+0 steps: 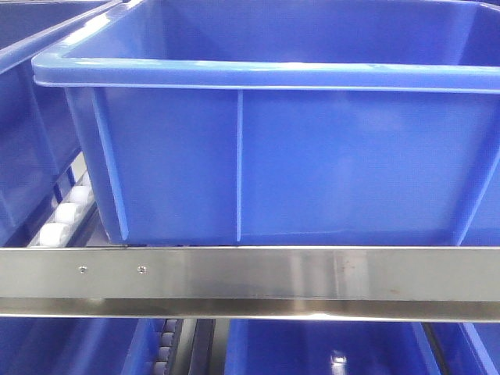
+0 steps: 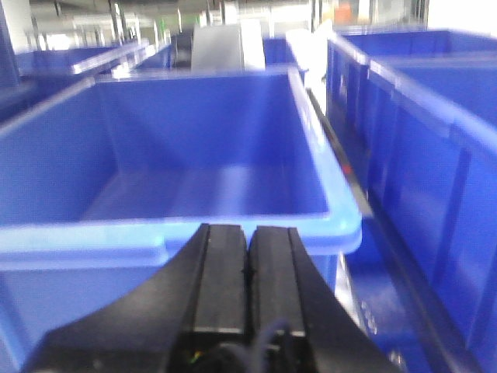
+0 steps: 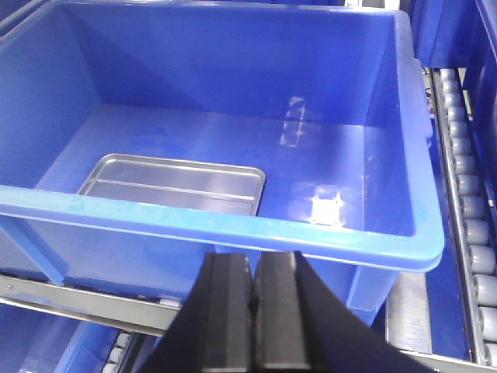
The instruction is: Grab silver tray and place in blue box
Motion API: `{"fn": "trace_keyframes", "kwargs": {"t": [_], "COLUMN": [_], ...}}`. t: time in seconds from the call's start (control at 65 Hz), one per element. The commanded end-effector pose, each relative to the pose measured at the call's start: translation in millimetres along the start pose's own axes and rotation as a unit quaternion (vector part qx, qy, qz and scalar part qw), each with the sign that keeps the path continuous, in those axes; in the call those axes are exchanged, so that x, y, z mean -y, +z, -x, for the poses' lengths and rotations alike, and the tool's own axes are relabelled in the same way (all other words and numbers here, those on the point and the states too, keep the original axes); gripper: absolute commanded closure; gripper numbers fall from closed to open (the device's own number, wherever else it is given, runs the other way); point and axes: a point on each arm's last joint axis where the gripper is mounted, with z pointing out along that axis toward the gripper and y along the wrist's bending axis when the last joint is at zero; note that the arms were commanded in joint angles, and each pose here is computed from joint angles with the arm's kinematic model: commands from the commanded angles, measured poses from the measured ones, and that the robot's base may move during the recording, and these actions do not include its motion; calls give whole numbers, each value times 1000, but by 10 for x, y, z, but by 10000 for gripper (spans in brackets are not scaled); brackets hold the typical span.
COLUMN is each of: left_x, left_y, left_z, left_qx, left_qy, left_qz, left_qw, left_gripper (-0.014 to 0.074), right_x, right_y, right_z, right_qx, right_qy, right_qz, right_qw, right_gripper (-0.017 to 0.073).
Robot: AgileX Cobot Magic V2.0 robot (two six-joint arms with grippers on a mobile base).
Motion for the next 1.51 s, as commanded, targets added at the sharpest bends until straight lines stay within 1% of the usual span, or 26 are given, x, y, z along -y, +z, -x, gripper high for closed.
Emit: {"fn": "trace_keyframes", "kwargs": {"t": [0.0,0.538,0.615,0.708,0.8,0.985,1.108,1.2,1.354,1.4,1.492], "left_x": [-9,-9,-9,-9,-9,-9,-9,-9,-9,-9,-9], "left_y": [-19,-19,-19,-19,-19,-19,-19,-19,-19,-19,-19], "left_z": [108,108,108,108,108,108,108,108,108,108,106], "left_qx": [57,57,57,57,57,57,57,57,57,57,56], "left_qy": [-4,-4,-4,-4,-4,-4,-4,-4,-4,-4,-4], "left_qz": [5,5,5,5,5,5,5,5,5,5,5], "left_qw": [998,998,998,998,998,998,998,998,998,998,998], "left_gripper": [698,698,698,698,698,698,698,698,698,698,698], "right_x": [-12,-12,4,10,37,144,211,242,273,273,272], "right_y": [-26,-26,-23,-23,17,145,214,271,340,324,320], "right_z": [155,155,150,167,132,-182,-477,-694,-991,-1007,-1012], "right_qx": [51,51,50,61,76,137,159,182,221,213,213], "right_qy": [-9,-10,-23,-26,-24,-22,-33,-49,-54,-50,-50], "right_qz": [1,0,-9,-15,-37,-92,-118,-120,-113,-114,-114], "right_qw": [999,999,998,998,996,986,980,975,967,969,969], "right_gripper": [508,508,508,508,508,508,508,508,508,508,508]}}
